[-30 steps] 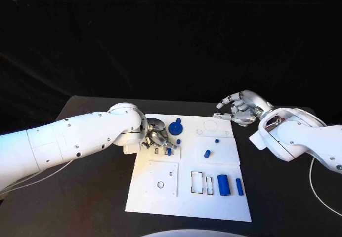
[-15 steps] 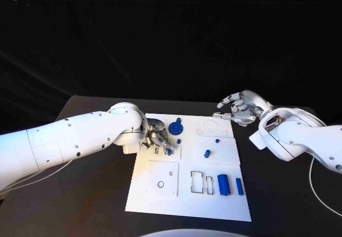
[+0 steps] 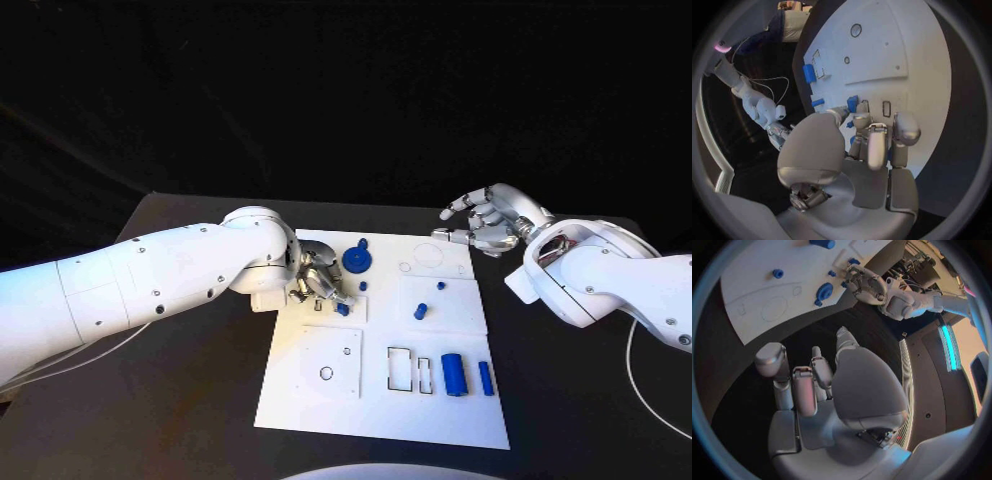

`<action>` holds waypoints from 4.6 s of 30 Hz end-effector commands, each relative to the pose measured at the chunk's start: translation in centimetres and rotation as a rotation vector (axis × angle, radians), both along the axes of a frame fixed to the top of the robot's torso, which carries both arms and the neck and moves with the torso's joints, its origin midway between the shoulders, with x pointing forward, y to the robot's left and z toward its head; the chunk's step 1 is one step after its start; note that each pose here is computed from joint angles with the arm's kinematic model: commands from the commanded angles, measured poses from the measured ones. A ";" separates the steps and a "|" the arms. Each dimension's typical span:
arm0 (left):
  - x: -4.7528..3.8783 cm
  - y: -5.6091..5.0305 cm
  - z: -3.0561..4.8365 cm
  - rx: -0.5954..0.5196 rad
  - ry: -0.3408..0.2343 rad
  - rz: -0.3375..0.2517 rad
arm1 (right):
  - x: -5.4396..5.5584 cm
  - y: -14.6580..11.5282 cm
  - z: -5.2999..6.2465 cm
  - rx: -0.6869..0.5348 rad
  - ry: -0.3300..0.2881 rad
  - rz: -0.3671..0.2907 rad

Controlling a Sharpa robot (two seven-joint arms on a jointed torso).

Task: Assemble the parts on the task board

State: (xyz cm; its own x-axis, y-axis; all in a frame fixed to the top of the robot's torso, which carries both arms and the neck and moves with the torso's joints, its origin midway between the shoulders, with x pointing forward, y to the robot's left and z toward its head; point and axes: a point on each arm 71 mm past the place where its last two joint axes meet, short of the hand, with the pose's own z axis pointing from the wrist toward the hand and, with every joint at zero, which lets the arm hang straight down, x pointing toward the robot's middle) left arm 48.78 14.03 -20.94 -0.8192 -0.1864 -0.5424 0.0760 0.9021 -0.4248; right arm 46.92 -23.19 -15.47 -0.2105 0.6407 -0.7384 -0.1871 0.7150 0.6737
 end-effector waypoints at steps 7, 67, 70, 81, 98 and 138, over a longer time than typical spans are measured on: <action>-0.18 0.1 0.18 -0.112 0.068 0.064 | 0.0 0.0 0.0 -0.002 -0.002 -0.005; -1.62 0.9 0.24 0.042 -0.240 0.009 | -0.1 -0.5 0.1 0.011 -0.023 -0.025; -1.59 0.9 0.22 0.048 -0.247 0.007 | -0.1 -0.5 0.1 0.011 -0.023 -0.025; -1.65 0.6 -0.07 0.062 -0.244 -0.006 | -0.1 -0.4 0.1 0.012 -0.024 -0.023; -1.78 0.4 -0.46 0.081 -0.222 -0.028 | -0.1 -0.4 0.1 0.012 -0.022 -0.020; -1.82 0.4 -0.71 0.092 -0.193 -0.041 | -0.1 -0.4 0.1 0.012 -0.024 -0.023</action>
